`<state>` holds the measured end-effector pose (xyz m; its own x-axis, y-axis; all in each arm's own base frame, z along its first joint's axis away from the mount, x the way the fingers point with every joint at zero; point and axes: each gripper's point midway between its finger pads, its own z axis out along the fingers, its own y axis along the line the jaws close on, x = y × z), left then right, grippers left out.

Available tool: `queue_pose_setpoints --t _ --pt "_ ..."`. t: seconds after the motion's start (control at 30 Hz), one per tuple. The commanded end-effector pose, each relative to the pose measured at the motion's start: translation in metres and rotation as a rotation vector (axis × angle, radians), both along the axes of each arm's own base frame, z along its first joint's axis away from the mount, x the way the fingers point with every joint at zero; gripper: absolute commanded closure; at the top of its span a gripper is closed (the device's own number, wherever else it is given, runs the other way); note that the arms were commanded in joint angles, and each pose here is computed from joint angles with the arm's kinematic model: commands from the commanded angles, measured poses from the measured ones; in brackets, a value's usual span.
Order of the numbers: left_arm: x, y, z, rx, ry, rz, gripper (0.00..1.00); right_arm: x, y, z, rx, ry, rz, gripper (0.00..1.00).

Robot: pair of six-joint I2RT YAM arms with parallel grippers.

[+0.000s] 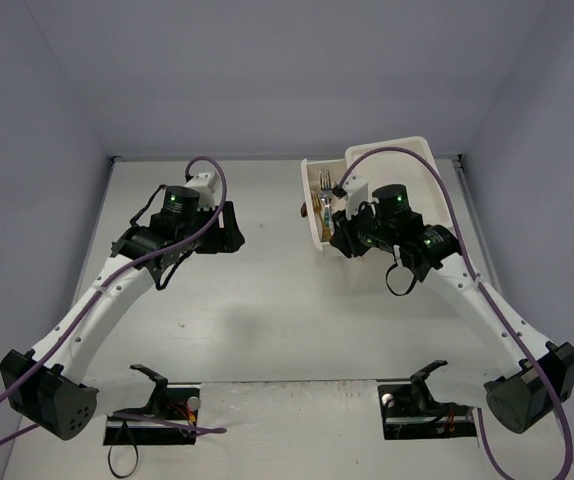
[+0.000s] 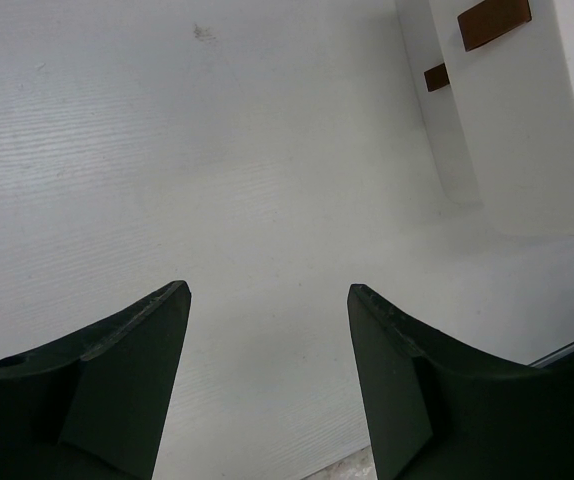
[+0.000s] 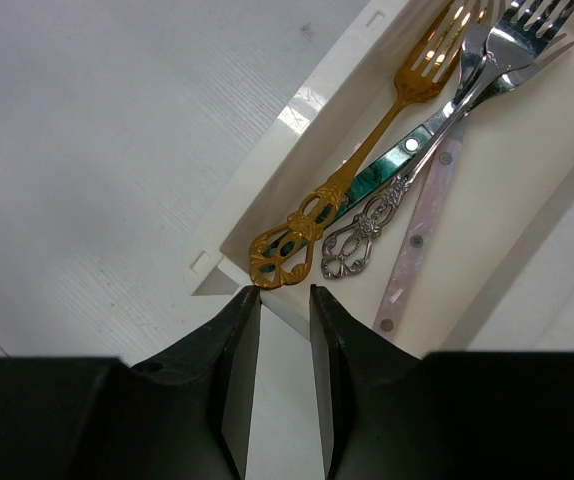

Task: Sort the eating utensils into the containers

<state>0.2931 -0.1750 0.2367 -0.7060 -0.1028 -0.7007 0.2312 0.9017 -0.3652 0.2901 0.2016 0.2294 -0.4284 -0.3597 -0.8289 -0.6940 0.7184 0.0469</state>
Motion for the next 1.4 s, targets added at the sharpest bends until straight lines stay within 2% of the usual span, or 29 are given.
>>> queue_pose_setpoints --t 0.0,0.27,0.5,0.57,0.73,0.87,0.93,1.13,1.37 --pt "0.005 0.001 0.018 -0.021 -0.067 -0.003 0.39 0.023 0.001 0.020 -0.010 -0.088 -0.035 0.77" --pt "0.007 -0.007 0.022 -0.043 -0.066 -0.031 0.39 0.033 0.004 0.042 0.016 -0.129 -0.053 0.78" --pt "0.019 -0.036 0.031 -0.124 -0.093 -0.121 0.39 0.058 -0.023 0.058 -0.033 -0.188 -0.252 0.74" --pt "0.025 -0.047 0.034 -0.135 -0.109 -0.164 0.39 0.064 -0.035 0.072 -0.040 -0.226 -0.319 0.68" --pt "0.045 -0.076 0.051 -0.156 -0.186 -0.294 0.39 0.091 -0.099 0.120 -0.038 -0.329 -0.571 0.45" --pt "0.057 -0.096 0.051 -0.093 -0.258 -0.433 0.39 0.113 -0.173 0.127 -0.038 -0.328 -0.742 0.32" --pt "0.063 -0.104 0.055 -0.052 -0.332 -0.501 0.38 0.123 -0.199 0.125 -0.024 -0.307 -0.772 0.28" --pt "0.073 -0.122 0.061 0.009 -0.522 -0.694 0.36 0.144 -0.231 0.087 0.044 -0.182 -0.754 0.26" --pt "0.081 -0.144 0.041 0.000 -0.518 -0.852 0.35 0.153 -0.223 0.057 0.091 -0.092 -0.655 0.37"
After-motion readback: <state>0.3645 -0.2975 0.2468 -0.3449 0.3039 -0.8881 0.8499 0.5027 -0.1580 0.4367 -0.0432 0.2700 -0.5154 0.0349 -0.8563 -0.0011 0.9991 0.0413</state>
